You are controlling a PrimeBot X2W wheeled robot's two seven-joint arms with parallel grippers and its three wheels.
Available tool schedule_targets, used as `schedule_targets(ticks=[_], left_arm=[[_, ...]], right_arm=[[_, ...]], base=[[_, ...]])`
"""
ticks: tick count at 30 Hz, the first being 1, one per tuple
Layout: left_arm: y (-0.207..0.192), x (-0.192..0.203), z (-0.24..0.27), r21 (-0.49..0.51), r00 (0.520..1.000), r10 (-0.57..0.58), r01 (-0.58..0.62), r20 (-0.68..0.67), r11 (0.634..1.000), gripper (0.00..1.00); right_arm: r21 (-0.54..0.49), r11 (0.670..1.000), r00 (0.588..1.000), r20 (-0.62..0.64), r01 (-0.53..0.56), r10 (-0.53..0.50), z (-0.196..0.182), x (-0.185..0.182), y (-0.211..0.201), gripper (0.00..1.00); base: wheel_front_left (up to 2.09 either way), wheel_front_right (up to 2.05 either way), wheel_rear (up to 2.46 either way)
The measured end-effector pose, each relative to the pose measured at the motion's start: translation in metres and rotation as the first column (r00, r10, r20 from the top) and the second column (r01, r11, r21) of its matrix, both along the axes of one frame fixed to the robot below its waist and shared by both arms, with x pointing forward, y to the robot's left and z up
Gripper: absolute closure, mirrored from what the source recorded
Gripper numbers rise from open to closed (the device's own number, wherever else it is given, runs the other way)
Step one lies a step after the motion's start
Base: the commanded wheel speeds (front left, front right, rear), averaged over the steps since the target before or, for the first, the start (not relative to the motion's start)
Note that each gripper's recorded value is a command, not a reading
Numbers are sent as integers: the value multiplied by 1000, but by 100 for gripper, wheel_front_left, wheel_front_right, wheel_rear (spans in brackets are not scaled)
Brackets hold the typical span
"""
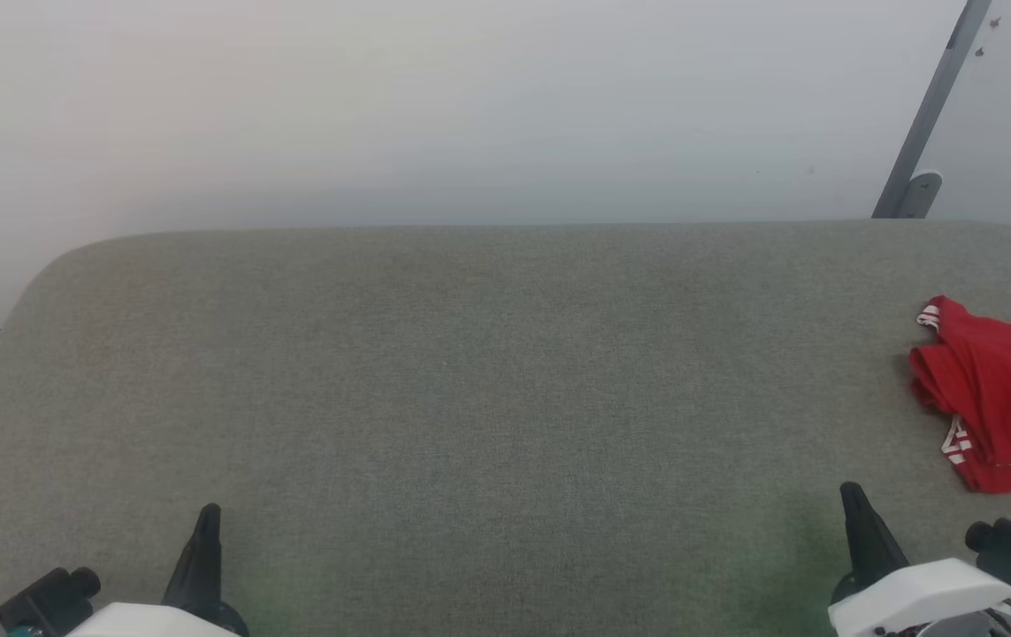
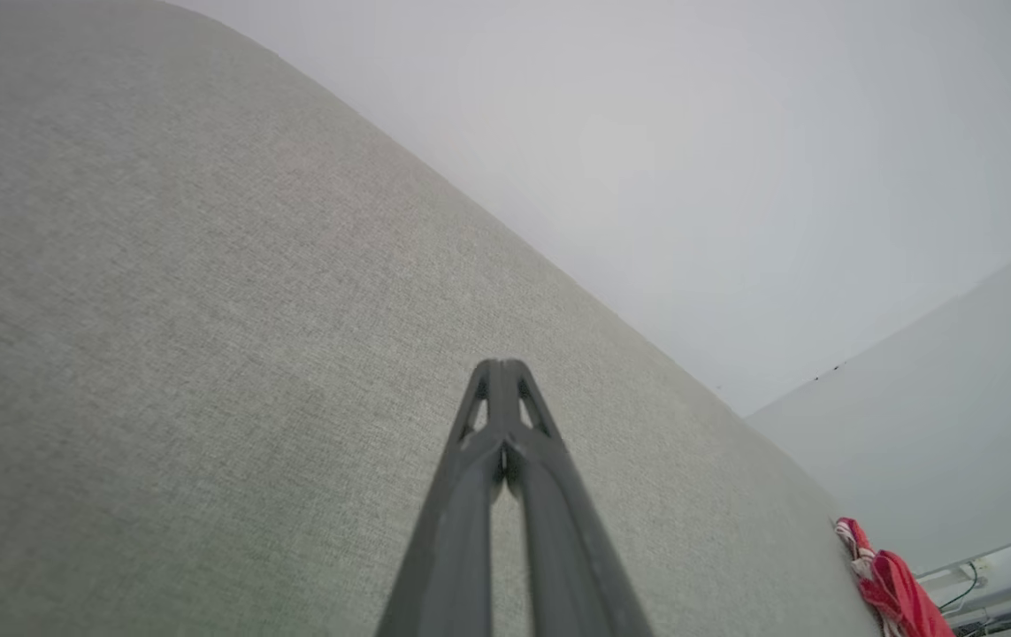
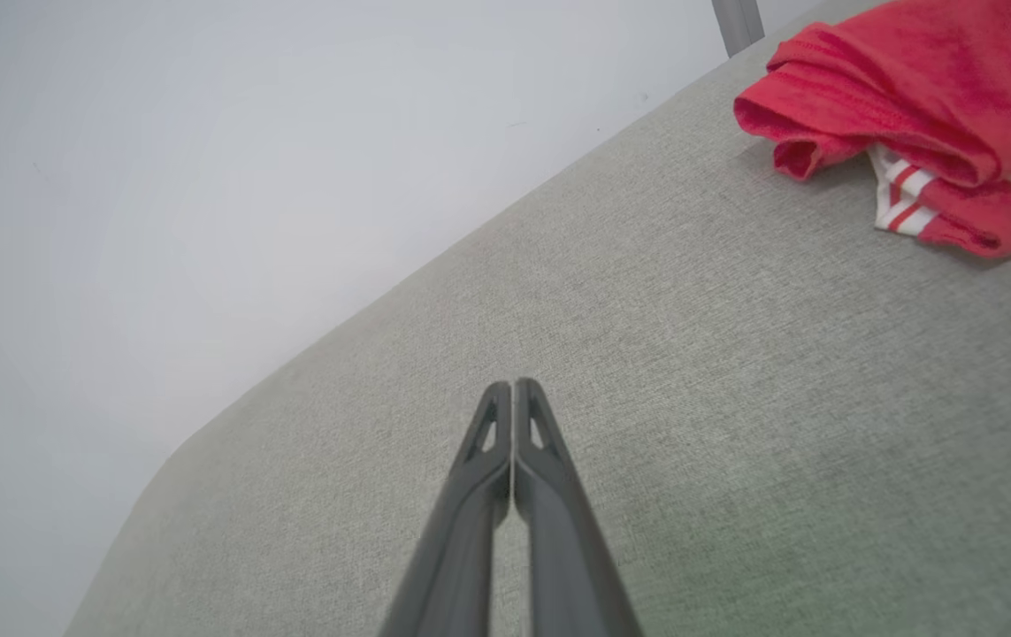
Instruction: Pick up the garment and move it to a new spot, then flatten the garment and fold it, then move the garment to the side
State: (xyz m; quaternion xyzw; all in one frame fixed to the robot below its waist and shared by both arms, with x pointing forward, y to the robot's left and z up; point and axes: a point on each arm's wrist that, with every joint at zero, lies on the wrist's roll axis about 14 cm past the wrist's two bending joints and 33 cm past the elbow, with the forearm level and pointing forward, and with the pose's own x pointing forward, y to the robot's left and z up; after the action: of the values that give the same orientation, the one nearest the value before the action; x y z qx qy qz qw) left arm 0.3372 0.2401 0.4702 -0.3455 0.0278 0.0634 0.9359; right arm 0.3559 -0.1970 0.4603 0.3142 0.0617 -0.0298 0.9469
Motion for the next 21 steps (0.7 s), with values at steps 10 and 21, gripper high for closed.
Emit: schedule_targets(ticks=[10, 21], left_arm=[[-4, 6, 2, -114, 1000, 7, -6, 8, 993, 100], [-9, 13, 6, -246, 1000, 14, -8, 22, 969, 100]], right_arm=[[128, 992, 1000, 6, 23, -24, 4, 4, -2, 100], [267, 963, 999, 17, 37, -43, 10, 9, -3, 100]], base=[[0, 0, 0], [0, 0, 0]])
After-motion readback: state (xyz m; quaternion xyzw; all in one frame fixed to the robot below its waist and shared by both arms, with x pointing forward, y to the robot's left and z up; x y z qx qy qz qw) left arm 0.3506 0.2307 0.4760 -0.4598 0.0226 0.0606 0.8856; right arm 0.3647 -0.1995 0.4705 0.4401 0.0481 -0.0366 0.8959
